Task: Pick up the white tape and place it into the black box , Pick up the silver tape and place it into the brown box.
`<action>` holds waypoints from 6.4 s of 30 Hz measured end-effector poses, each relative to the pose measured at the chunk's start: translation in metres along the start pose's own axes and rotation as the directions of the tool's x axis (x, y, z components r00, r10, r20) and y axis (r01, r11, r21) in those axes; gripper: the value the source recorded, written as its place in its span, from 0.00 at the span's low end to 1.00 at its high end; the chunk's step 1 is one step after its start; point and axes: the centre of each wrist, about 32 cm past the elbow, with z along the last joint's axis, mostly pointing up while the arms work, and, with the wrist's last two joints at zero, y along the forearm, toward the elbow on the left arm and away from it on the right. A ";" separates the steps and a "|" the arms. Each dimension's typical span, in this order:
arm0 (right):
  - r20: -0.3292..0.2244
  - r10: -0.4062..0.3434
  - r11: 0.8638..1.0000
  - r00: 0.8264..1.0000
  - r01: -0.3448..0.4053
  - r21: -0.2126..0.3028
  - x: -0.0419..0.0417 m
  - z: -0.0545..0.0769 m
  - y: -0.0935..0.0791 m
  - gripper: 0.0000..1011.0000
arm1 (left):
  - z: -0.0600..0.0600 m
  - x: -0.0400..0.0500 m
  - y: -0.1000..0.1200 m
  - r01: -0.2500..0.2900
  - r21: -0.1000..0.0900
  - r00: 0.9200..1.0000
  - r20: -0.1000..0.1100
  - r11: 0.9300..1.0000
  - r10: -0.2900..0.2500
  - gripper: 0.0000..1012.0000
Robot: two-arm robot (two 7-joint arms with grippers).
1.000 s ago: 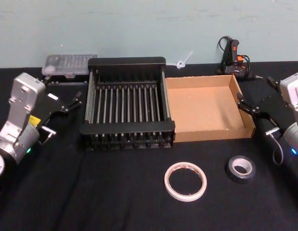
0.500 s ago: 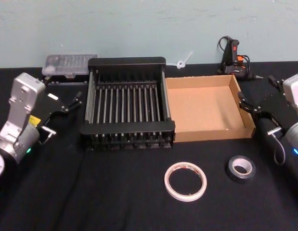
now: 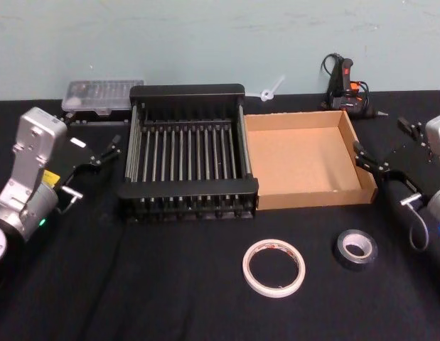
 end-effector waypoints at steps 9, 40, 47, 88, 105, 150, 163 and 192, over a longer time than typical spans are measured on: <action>-0.021 0.029 0.999 0.999 -0.030 -0.022 0.0047 0.008 -0.012 0.99 | 0.000 0.0000 0.000 0.000 0.000 1.000 0.000 1.000 0.000 0.99; -0.077 0.135 0.987 0.988 -0.141 -0.081 0.0071 0.021 -0.047 0.99 | 0.000 0.0000 0.000 0.000 0.000 1.000 0.000 1.000 0.000 0.99; -0.109 0.146 0.983 0.983 -0.157 -0.099 0.0054 0.021 -0.053 0.99 | 0.000 0.0000 0.000 0.000 0.000 1.000 0.000 1.000 0.000 0.99; -0.206 0.174 0.944 0.963 -0.223 -0.245 -0.0076 0.011 -0.079 0.99 | 0.000 0.0000 0.000 0.000 0.000 1.000 0.000 1.000 0.000 0.99; -0.229 0.181 0.931 0.956 -0.242 -0.274 -0.0143 0.007 -0.084 0.99 | 0.000 0.0000 0.000 0.000 0.000 1.000 0.000 1.000 0.000 0.99; -0.302 0.165 0.918 0.939 -0.258 -0.302 -0.0170 -0.005 -0.073 0.99 | 0.000 0.0000 0.000 0.000 0.000 1.000 0.000 1.000 0.000 0.99; -0.318 0.165 0.911 0.934 -0.268 -0.315 -0.0166 -0.007 -0.071 0.99 | 0.000 0.0000 0.000 0.000 0.000 1.000 0.000 1.000 0.000 0.99; -0.321 0.159 0.906 0.934 -0.267 -0.329 -0.0164 -0.008 -0.069 0.99 | 0.000 0.0000 0.000 0.000 0.000 1.000 0.000 1.000 0.000 0.99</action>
